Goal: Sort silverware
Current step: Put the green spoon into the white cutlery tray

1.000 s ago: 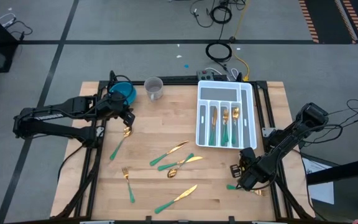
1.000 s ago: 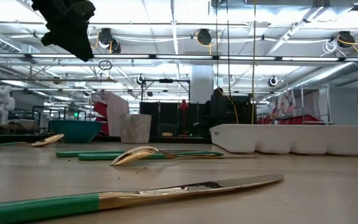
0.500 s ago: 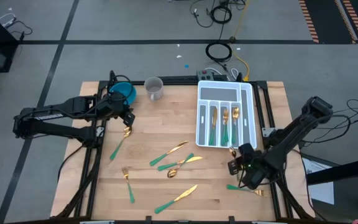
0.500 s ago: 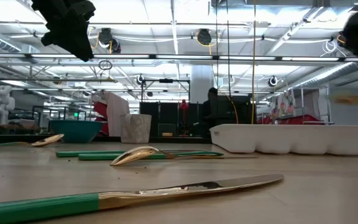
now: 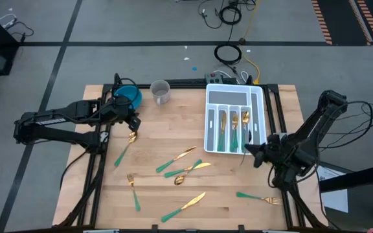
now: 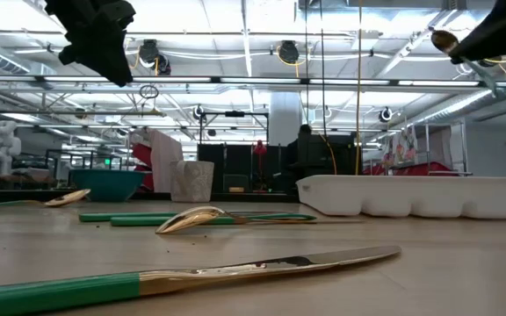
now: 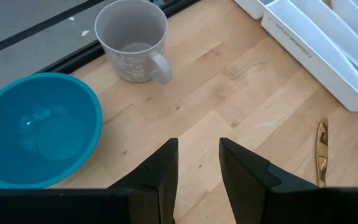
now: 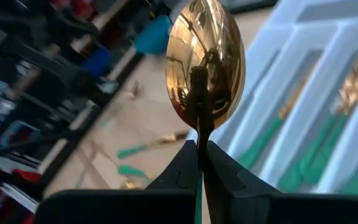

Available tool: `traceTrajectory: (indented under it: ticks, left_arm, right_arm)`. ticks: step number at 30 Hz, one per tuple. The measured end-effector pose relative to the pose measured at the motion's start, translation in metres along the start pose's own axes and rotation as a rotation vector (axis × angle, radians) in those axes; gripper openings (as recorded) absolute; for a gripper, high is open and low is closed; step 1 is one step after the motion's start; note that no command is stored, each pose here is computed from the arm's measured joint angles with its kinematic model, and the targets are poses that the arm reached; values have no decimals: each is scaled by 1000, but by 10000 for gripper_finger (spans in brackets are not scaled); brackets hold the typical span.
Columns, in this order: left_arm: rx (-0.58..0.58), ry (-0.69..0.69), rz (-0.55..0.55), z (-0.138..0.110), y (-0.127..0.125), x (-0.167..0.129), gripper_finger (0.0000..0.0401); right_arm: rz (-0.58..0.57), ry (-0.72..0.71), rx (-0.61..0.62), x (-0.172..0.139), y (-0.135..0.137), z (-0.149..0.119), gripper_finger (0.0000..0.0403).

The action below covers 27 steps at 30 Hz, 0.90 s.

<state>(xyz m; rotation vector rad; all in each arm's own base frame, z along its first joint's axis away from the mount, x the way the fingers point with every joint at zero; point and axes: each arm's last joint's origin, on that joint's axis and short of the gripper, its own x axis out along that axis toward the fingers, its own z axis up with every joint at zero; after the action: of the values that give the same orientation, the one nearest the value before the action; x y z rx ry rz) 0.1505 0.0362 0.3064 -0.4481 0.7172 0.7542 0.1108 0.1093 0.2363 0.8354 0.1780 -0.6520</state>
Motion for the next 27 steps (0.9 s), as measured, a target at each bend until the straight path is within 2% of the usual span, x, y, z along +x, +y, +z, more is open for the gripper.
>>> traceTrajectory:
  ticks: [11,17,22,27]
  left_arm:
    - [-29,-102,-169,14,-11,-2,123]
    - [-42,-128,-203,17,-14,-3,123]
    - [-47,-121,-212,17,-14,-2,123]
    - [-48,-121,-213,17,-14,-2,123]
  right_arm:
    - [284,-26,131,-11,-64,22,0]
    - [316,24,190,-2,-97,31,0]
    - [335,-11,226,5,-120,41,0]
    - [328,-6,216,9,-136,51,0]
